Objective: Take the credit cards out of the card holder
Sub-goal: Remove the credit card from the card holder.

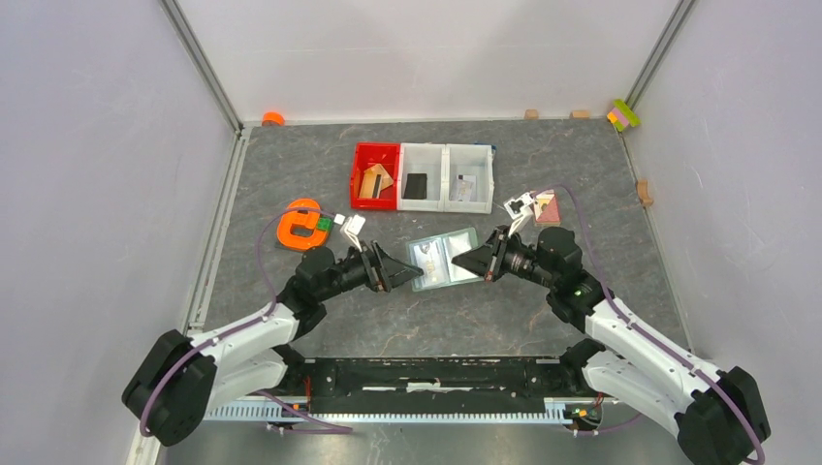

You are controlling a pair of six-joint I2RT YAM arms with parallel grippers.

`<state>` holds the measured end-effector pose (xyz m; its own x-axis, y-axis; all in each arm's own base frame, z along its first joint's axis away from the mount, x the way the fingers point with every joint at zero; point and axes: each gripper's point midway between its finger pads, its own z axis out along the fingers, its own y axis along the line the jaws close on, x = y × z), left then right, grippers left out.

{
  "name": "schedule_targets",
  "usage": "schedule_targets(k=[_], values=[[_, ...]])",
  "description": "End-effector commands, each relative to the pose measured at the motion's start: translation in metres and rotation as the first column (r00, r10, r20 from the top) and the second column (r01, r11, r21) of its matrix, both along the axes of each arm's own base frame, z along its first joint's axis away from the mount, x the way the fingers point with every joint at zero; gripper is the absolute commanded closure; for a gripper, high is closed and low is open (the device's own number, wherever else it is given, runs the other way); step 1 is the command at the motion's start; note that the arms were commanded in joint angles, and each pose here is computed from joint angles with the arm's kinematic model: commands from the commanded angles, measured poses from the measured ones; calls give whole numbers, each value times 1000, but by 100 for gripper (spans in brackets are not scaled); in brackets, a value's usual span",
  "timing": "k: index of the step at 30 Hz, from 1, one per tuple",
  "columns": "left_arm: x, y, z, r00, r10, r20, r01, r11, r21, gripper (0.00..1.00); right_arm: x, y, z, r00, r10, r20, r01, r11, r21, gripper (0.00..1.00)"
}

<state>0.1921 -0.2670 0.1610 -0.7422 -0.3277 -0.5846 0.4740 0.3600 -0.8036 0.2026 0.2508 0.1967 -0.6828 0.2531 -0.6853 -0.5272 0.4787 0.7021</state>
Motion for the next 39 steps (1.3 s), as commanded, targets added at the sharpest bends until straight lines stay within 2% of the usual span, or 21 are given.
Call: schedule_targets(k=[1,4,6,10,14,17,20,21,25,27,29,32,36,39], values=[[7,-10,26,999,-25,45,28,998,-62,0,-7,9,29,997,62,47,-67,993,101,100],[10,-13,25,999,-33,35,35,997,-74,2,-9,10,28,996,73,41,-77,992,104,100],[9,-16,30,998,-51,45,56,993,-100,9,-10,10,28,996,78,37,-81,991,106,100],[5,-19,40,995,-74,65,83,985,-151,34,-9,7,22,997,68,31,-71,993,96,100],[3,-19,41,994,-89,71,99,983,-157,58,-9,5,10,997,70,18,-71,996,62,94],[2,-19,41,994,-90,64,99,983,-154,81,-8,2,0,998,64,14,-64,998,29,91],[2,-19,38,994,-95,54,102,984,-144,98,-7,-1,-5,998,56,23,-56,998,4,86],[2,-19,37,994,-95,49,101,985,-138,98,-6,-3,-7,999,49,25,-48,999,-9,81],[3,-17,30,996,-82,35,86,990,-112,98,5,-18,-17,997,-18,71,27,991,-129,49],[5,-16,24,998,-64,23,65,995,-82,98,11,-32,-21,993,-62,101,83,973,-215,44],[8,-13,18,999,-45,8,45,998,-49,98,17,-44,-14,983,-96,158,136,953,-270,43],[12,-12,10,1000,-22,-9,22,1000,-2,98,19,-52,0,969,-98,229,164,941,-295,49],[13,-14,4,999,-26,-23,27,1000,16,98,10,-43,18,957,-37,287,110,964,-241,64],[9,-21,5,998,-53,-25,54,999,7,98,0,-28,16,966,21,259,25,985,-173,71]])
